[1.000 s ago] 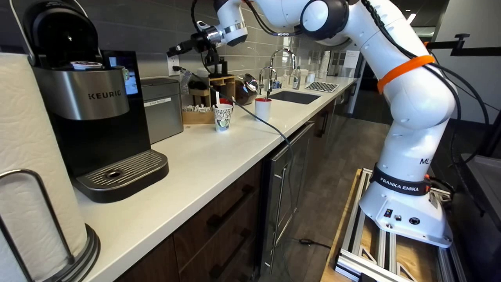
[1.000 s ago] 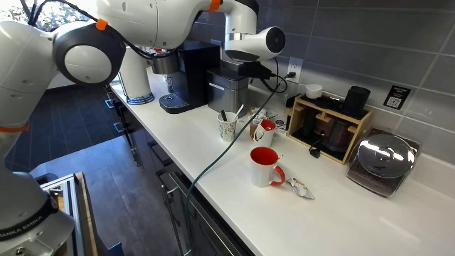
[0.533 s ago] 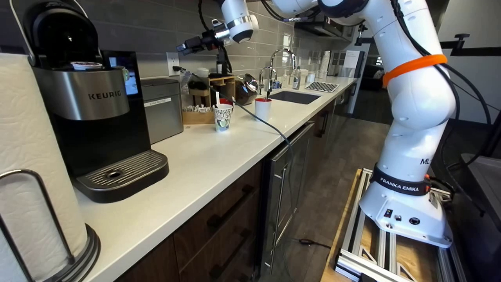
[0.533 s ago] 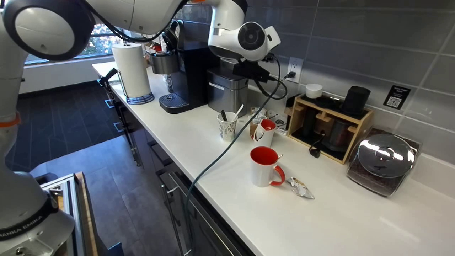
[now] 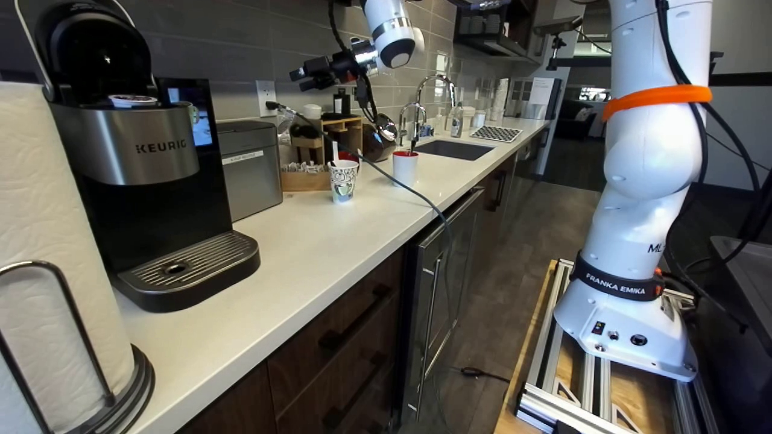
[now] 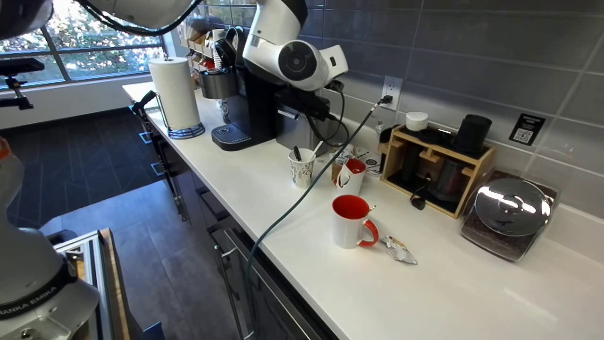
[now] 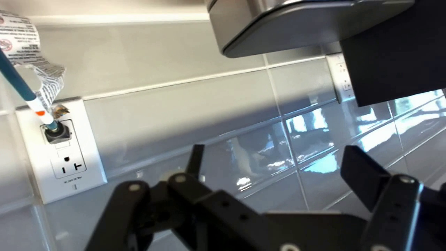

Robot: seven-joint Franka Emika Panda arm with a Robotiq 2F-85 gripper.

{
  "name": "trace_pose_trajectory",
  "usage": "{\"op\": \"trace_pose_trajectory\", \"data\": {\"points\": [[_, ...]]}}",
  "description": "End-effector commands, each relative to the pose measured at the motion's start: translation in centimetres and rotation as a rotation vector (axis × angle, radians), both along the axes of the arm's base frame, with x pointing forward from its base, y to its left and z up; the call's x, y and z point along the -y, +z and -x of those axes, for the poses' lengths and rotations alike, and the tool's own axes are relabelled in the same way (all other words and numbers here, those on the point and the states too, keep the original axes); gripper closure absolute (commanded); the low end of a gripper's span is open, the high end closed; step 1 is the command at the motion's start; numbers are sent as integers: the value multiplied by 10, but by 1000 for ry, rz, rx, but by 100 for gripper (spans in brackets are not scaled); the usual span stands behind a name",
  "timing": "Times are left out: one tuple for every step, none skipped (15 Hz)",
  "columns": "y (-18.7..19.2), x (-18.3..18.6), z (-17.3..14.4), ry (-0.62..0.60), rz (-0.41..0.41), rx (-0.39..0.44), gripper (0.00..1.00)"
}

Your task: Close the recycling bin

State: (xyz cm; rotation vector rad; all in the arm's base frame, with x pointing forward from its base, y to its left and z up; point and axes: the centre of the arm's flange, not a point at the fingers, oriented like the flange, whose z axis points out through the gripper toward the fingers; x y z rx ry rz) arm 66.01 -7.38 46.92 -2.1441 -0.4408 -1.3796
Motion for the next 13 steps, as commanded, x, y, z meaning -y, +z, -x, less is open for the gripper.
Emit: {"op": "trace_pose_trajectory", "data": {"points": [[-9,-16,85,-5,-22,18,0],[-10,-19,99,-22,-22,25,0],[-11,-22,112,-39,-25,33,0],[-11,-25,127,-53,-24,41,0],[-11,-27,143,-58,-29,52,0],[-11,-29,158,-75,-34,52,0],[-10,-31,175,-88,-43,54,0],[-9,-32,192,-101,-48,59,0],[-9,-33,209,-112,-46,70,0],[-8,-32,227,-112,-47,88,0],[-8,-29,246,-107,-42,112,0],[-10,-26,188,-87,-47,70,0],[-9,-26,199,-89,-46,76,0]]}}
